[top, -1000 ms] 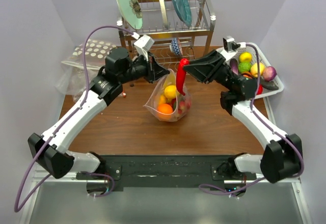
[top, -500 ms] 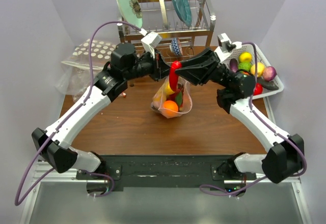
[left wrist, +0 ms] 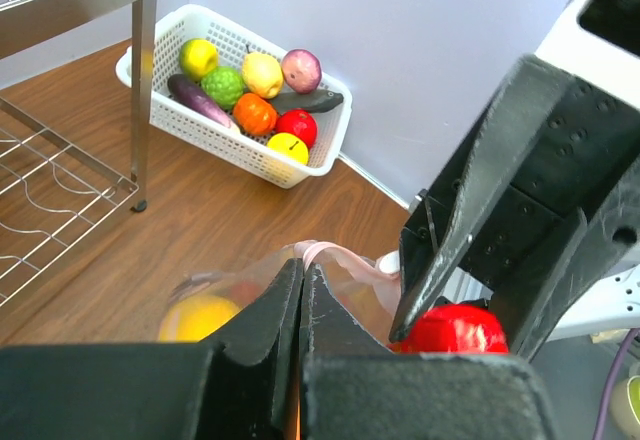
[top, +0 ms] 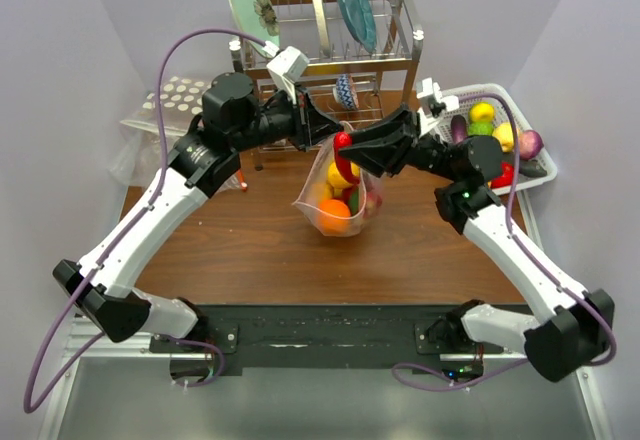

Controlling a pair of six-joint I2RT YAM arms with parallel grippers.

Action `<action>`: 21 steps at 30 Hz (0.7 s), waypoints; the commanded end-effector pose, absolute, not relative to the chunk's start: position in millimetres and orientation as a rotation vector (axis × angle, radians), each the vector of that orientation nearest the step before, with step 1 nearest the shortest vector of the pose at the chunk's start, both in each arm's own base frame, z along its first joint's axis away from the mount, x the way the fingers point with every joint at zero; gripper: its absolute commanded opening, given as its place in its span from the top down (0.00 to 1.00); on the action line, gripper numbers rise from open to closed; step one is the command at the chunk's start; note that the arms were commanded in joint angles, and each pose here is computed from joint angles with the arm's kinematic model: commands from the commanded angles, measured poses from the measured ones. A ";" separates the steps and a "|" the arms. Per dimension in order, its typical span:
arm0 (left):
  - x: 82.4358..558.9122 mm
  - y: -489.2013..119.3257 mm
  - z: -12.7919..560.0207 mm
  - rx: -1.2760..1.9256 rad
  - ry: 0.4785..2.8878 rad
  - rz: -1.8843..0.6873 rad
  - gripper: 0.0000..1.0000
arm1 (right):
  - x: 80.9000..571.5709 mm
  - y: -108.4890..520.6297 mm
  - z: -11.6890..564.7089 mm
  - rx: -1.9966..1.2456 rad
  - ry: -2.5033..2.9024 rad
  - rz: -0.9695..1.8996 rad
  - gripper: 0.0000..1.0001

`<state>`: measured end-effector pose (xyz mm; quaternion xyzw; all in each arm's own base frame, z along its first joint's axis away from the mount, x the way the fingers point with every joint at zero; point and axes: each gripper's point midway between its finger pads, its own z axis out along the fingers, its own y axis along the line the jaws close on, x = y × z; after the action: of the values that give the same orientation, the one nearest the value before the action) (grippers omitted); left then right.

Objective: Place the food in the zip-top bag and seal the zipper
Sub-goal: Place the fake vegetable in the zipper food storage bag.

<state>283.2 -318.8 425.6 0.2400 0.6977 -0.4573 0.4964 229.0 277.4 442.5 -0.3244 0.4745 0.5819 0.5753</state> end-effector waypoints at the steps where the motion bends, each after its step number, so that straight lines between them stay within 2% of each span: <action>1: 265.2 -308.6 488.6 0.588 1.501 -1.128 1.00 | 221.7 277.8 411.9 -0.923 1.218 1.175 0.60; 2: 264.9 -307.9 490.1 0.588 1.496 -1.128 1.00 | 221.0 277.8 409.1 -0.931 1.233 1.160 0.42; 5: 264.2 -307.8 492.9 0.587 1.491 -1.128 1.00 | 220.8 276.2 403.3 -0.931 1.268 1.114 0.23; 6: 263.9 -307.6 492.8 0.587 1.491 -1.128 1.00 | 218.9 275.1 405.2 -0.929 1.262 1.111 0.22; 13: 266.1 -305.3 478.5 0.597 1.525 -1.096 1.00 | 218.9 260.7 411.2 -0.860 1.307 1.035 0.22; 21: 259.4 -302.4 459.1 0.655 1.552 -1.072 1.00 | 214.3 243.4 397.2 -0.764 1.399 0.991 0.30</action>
<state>278.0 -310.8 420.5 0.2468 0.7075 -0.4408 0.4942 216.0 254.4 397.0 -0.3475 0.5857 0.4446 0.5818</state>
